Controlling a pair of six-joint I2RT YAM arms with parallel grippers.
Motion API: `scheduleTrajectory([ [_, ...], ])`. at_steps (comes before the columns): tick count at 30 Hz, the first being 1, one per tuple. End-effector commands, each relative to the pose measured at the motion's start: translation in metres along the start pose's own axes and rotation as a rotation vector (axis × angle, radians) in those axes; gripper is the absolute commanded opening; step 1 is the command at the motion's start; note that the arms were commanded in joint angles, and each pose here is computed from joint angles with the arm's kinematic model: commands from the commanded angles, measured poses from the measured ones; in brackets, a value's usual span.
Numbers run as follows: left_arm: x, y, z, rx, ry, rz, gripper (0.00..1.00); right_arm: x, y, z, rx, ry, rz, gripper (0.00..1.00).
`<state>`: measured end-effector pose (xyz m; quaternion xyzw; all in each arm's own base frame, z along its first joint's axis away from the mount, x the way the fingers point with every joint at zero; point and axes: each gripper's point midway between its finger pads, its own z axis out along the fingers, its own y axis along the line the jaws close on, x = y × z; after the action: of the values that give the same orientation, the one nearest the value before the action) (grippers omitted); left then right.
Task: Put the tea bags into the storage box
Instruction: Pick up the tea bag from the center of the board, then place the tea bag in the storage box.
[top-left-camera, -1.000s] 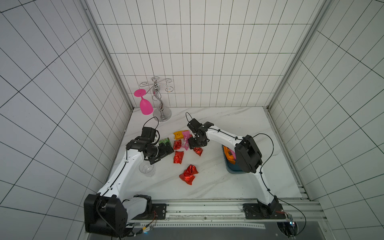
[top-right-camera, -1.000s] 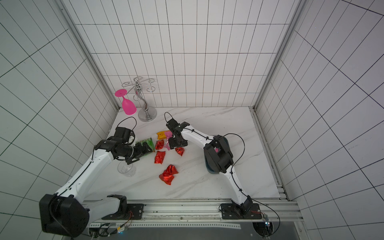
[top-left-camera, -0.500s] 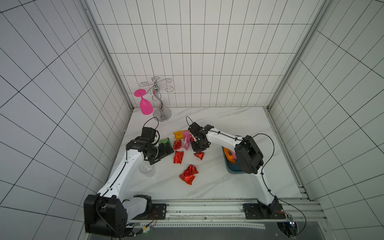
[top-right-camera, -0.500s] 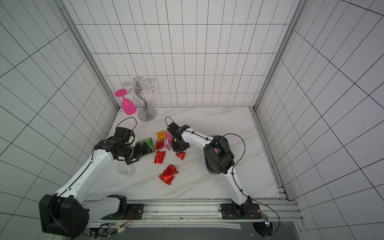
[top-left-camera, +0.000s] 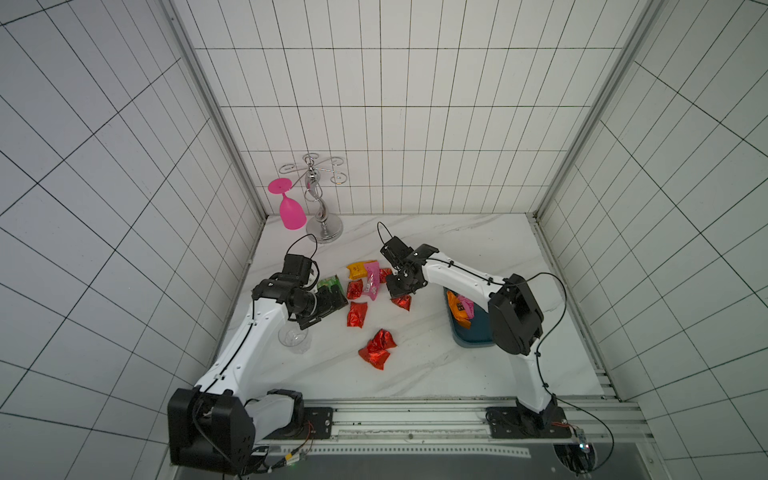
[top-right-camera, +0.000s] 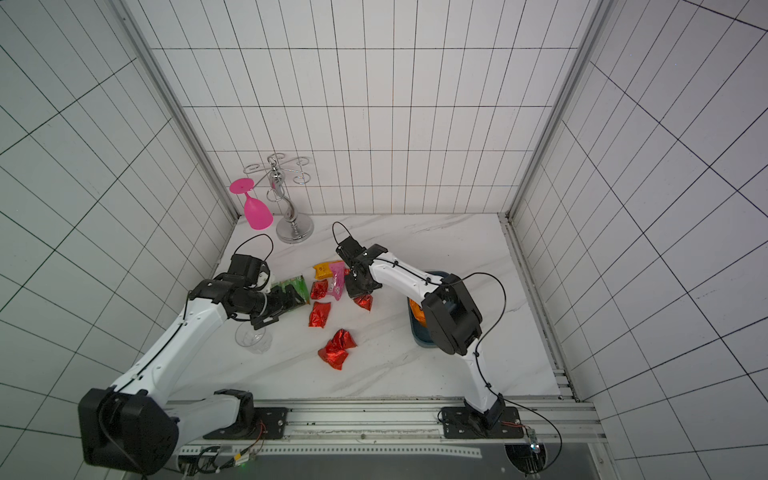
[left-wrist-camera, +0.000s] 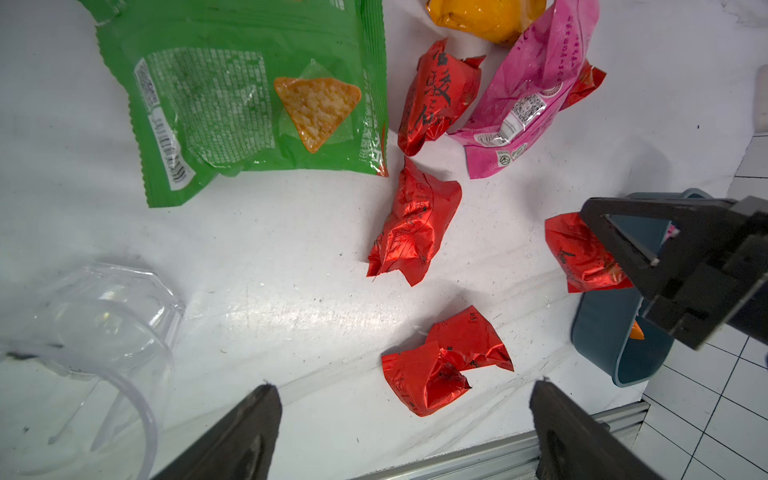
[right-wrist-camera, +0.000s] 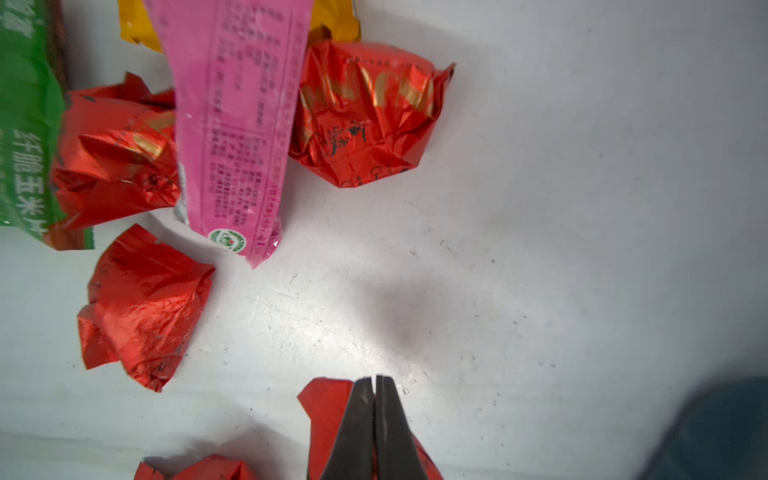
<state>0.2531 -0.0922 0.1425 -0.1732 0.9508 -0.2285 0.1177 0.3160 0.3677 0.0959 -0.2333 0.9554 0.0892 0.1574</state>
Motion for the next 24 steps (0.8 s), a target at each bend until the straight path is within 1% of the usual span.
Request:
scheduleTrajectory([
  [1,-0.008,-0.008,0.001,0.027,-0.008,0.002,0.97,-0.002,-0.023,-0.041,0.044,-0.058,0.036,0.00],
  [6,-0.012,-0.015,0.007,0.049,0.014,0.002,0.97,0.013,-0.068,-0.083,0.105,-0.112,0.124,0.00],
  [9,-0.015,-0.021,0.012,0.055,0.022,0.004,0.97,0.030,-0.102,-0.105,0.146,-0.140,0.201,0.00],
  [12,-0.018,-0.030,0.016,0.064,0.027,0.011,0.97,0.051,-0.138,-0.118,0.187,-0.153,0.278,0.00],
  [15,-0.018,-0.040,0.019,0.069,0.033,0.025,0.98,0.075,-0.171,-0.119,0.221,-0.128,0.350,0.00],
  [19,-0.018,-0.052,0.019,0.068,0.037,0.049,0.98,0.103,-0.201,-0.104,0.290,-0.067,0.380,0.00],
  [24,-0.013,-0.049,0.013,0.052,0.014,0.042,0.97,0.116,-0.230,-0.086,0.369,-0.037,0.414,0.00],
])
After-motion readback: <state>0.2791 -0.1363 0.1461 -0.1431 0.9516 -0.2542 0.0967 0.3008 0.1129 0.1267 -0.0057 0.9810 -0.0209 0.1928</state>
